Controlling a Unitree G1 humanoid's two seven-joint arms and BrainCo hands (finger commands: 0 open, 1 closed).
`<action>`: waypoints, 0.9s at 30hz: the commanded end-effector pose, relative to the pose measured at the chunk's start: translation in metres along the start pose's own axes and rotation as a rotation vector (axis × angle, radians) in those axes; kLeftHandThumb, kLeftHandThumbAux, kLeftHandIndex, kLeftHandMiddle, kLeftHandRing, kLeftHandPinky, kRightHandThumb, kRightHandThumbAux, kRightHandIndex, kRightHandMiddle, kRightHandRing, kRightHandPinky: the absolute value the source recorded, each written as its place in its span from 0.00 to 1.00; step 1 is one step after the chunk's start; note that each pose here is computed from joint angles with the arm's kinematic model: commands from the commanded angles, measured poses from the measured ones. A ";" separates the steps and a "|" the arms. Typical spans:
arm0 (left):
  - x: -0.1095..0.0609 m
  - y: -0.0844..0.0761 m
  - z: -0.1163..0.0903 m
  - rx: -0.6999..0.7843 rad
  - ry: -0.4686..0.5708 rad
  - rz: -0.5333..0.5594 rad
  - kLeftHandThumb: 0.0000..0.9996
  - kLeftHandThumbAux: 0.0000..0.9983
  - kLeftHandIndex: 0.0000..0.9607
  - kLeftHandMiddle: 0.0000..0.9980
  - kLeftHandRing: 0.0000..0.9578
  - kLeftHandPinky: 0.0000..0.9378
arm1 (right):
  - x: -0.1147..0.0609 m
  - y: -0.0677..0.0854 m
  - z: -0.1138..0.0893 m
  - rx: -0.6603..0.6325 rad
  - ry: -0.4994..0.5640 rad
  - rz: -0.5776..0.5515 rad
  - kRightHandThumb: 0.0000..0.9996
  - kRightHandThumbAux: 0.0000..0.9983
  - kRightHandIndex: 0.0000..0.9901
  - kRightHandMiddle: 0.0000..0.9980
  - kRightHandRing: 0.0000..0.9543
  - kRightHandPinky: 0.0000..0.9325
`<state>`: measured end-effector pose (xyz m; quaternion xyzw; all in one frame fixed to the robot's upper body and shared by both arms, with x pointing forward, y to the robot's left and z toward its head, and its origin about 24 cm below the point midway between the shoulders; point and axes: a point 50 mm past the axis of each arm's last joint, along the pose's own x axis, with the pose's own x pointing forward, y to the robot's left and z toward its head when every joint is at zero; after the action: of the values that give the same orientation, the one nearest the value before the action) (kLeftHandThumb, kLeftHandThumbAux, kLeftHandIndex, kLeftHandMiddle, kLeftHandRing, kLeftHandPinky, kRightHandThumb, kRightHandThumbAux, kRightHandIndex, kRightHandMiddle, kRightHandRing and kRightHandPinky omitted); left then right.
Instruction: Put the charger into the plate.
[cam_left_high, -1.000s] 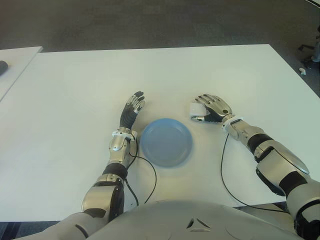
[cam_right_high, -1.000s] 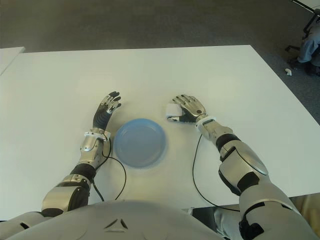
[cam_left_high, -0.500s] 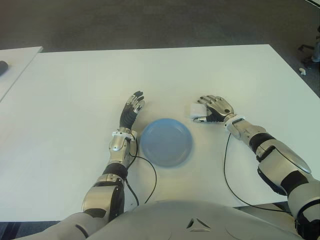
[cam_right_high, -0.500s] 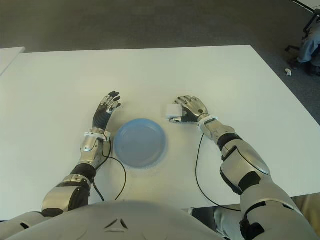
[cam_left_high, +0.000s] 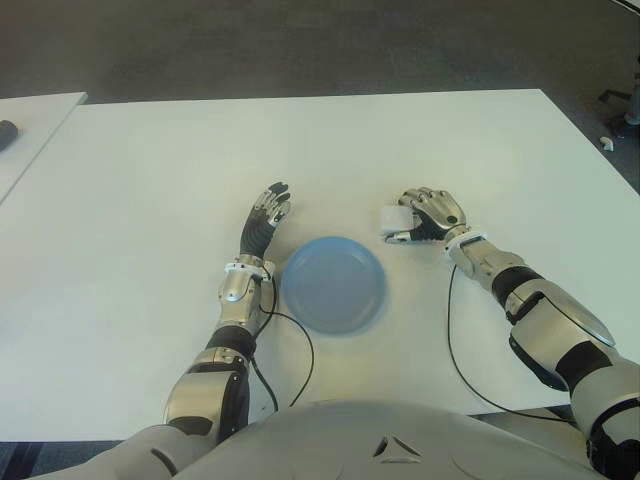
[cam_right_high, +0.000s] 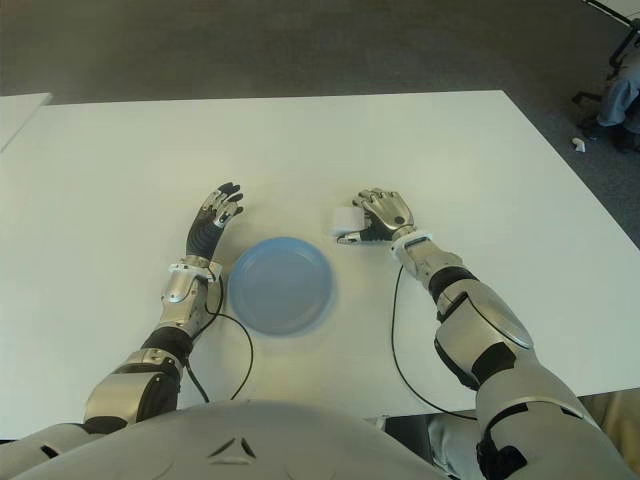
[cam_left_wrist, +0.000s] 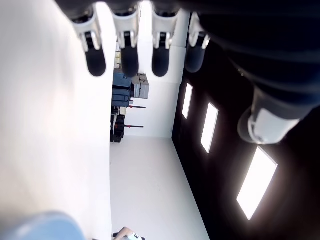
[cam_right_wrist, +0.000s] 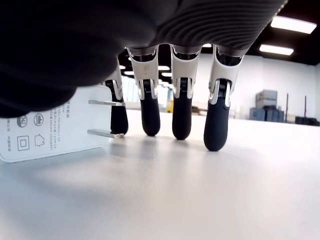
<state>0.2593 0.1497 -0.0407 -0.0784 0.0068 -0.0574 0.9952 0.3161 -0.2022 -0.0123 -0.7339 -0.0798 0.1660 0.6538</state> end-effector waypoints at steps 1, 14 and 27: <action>-0.051 0.000 -0.055 -0.107 0.291 0.093 0.00 0.49 0.16 0.14 0.15 0.17 | -0.063 0.076 0.007 0.008 0.013 0.373 0.74 0.71 0.44 0.85 0.89 0.91; -0.045 0.010 -0.050 -0.103 0.282 0.117 0.00 0.48 0.15 0.13 0.13 0.17 | -0.062 0.074 0.006 0.008 0.005 0.376 0.75 0.71 0.44 0.86 0.90 0.90; -0.027 0.027 -0.039 -0.040 0.281 0.163 0.00 0.52 0.18 0.11 0.11 0.16 | -0.060 0.072 0.007 0.022 -0.013 0.395 0.75 0.71 0.44 0.87 0.91 0.91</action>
<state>0.2675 0.1619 -0.0401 -0.0790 0.0228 -0.0247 0.9963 0.3165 -0.2014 -0.0106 -0.7240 -0.0836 0.1639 0.6648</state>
